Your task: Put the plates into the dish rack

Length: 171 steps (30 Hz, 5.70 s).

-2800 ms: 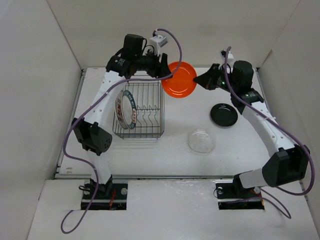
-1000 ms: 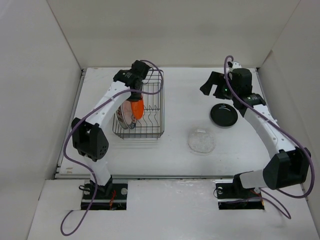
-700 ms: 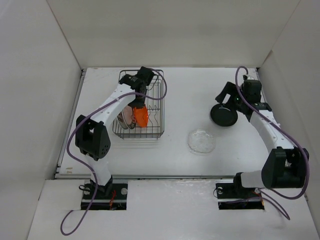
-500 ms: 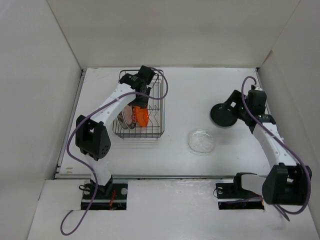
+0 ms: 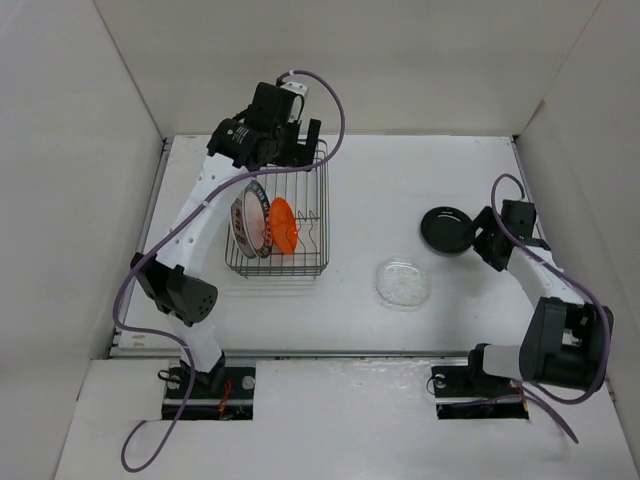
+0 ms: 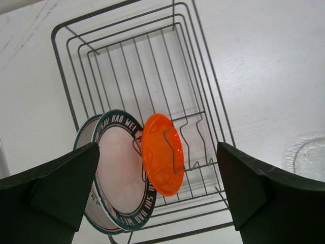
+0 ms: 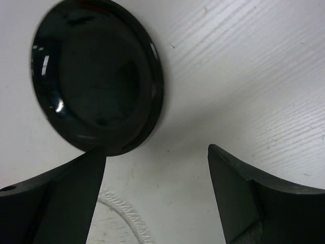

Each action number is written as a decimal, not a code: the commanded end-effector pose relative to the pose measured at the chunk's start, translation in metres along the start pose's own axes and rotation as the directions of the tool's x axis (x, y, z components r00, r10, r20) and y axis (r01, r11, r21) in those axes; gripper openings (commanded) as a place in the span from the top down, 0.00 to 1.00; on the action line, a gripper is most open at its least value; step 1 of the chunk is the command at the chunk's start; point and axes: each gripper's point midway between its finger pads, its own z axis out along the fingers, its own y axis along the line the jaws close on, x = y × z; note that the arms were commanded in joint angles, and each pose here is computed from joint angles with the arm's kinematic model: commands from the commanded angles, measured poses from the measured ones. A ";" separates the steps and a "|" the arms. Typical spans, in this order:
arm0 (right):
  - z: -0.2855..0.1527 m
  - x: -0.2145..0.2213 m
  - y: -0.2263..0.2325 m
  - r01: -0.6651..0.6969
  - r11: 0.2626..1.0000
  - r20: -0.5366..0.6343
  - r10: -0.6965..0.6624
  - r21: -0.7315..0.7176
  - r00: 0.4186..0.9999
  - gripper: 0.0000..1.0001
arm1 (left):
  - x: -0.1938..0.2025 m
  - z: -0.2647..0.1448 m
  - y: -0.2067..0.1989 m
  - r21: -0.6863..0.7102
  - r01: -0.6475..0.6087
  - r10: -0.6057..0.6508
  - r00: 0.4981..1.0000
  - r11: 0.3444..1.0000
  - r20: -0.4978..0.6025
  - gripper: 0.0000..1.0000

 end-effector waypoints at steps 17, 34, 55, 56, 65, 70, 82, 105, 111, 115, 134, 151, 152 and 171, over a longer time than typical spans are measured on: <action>0.081 0.012 -0.002 -0.047 0.999 -0.190 0.042 -0.026 0.981 0.44 | -0.029 -0.017 -0.037 0.222 -0.070 0.044 0.992 0.972 0.122 0.00; 0.078 0.006 0.006 -0.059 0.997 -0.179 0.049 -0.054 0.983 1.00 | -0.017 0.000 -0.043 0.238 -0.072 0.053 0.995 0.969 0.083 0.00; -0.162 -0.058 0.208 0.393 0.535 0.394 -0.119 -0.748 0.911 1.00 | -0.050 -0.033 -0.148 0.756 -0.264 0.072 0.958 0.599 0.278 0.00; -0.167 -0.053 0.211 0.405 0.508 0.400 -0.125 -0.761 0.908 1.00 | -0.054 -0.037 -0.151 0.768 -0.274 0.068 0.955 0.579 0.290 0.00; -0.196 -0.032 0.243 0.413 0.367 0.395 -0.126 -0.834 0.910 1.00 | -0.022 -0.018 -0.175 0.824 -0.233 0.116 0.972 0.517 0.203 0.11; -0.199 -0.030 0.255 0.393 0.341 0.379 -0.111 -0.854 0.919 1.00 | -0.020 -0.032 -0.174 0.834 -0.246 0.116 0.969 0.494 0.217 0.89; -0.179 -0.036 0.248 0.348 0.562 0.362 -0.091 -0.750 0.928 0.00 | -0.017 -0.034 -0.027 0.113 0.099 -0.116 0.980 0.989 0.163 1.00; -0.147 -0.014 0.230 0.321 0.673 0.311 -0.141 -0.666 0.940 0.00 | 0.108 0.035 0.018 -0.224 0.090 -0.138 0.968 0.970 -0.208 1.00; -0.147 -0.017 0.223 0.325 0.679 0.318 -0.141 -0.658 0.938 0.00 | 0.114 0.043 0.012 -0.203 0.087 -0.135 0.961 0.975 -0.239 1.00; -0.139 -0.016 0.214 0.325 0.701 0.310 -0.154 -0.635 0.938 0.00 | 0.125 0.050 0.006 -0.176 0.072 -0.120 0.952 0.982 -0.281 0.88; -0.076 0.086 0.080 0.265 0.906 -0.059 -0.299 -0.330 0.952 0.07 | 0.033 0.001 -0.024 0.097 0.022 -0.012 0.995 0.995 -0.094 0.14; -0.059 0.149 0.039 0.147 0.964 -0.318 -0.214 -0.224 0.924 0.23 | -0.024 -0.047 -0.053 0.317 -0.033 0.008 0.997 0.948 0.082 0.00; -0.057 0.151 0.037 0.148 0.965 -0.329 -0.214 -0.214 0.920 0.24 | -0.024 -0.047 -0.055 0.325 -0.043 0.016 0.996 0.945 0.084 0.00; -0.063 0.139 0.069 0.076 0.961 -0.260 -0.147 -0.266 0.954 1.00 | -0.018 -0.044 -0.071 0.415 -0.102 0.070 0.993 0.904 0.093 0.00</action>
